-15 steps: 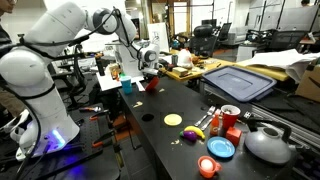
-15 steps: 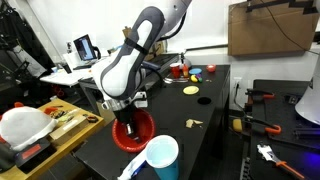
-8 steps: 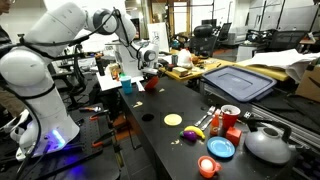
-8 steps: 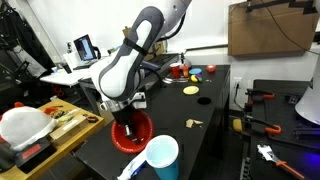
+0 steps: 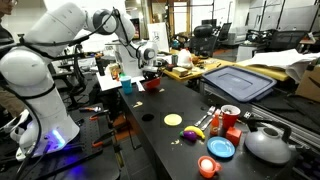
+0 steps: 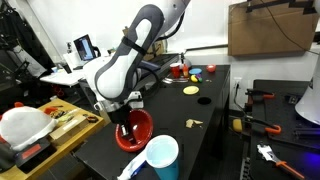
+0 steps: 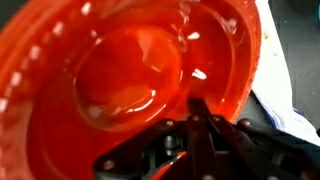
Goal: Move the toothpaste tube and red bowl to the left.
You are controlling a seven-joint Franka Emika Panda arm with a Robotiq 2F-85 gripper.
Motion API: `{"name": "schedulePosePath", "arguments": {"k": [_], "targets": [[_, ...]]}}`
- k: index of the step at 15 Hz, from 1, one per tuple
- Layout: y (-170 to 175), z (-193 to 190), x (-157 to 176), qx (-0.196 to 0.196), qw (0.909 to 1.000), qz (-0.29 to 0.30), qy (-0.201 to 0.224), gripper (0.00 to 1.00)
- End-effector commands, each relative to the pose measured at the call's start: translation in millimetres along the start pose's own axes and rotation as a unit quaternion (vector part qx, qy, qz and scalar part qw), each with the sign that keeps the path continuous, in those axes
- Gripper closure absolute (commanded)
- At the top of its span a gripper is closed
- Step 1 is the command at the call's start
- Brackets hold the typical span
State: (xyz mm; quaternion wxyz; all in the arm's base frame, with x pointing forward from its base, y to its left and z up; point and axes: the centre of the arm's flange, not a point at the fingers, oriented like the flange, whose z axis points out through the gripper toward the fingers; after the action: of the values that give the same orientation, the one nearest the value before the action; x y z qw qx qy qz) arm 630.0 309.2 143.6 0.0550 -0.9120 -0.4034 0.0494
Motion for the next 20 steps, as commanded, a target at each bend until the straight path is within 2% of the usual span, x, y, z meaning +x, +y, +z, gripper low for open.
{"name": "schedulePosePath", "arguments": {"k": [1,14,20], "targets": [[-8,-6,14,-0.027,0.9992,-0.028,0.009,1.0],[-9,-6,23,-0.073,0.9944,-0.068,0.035,1.0],[0,-11,23,-0.115,0.9872,-0.092,0.06,1.0]]}}
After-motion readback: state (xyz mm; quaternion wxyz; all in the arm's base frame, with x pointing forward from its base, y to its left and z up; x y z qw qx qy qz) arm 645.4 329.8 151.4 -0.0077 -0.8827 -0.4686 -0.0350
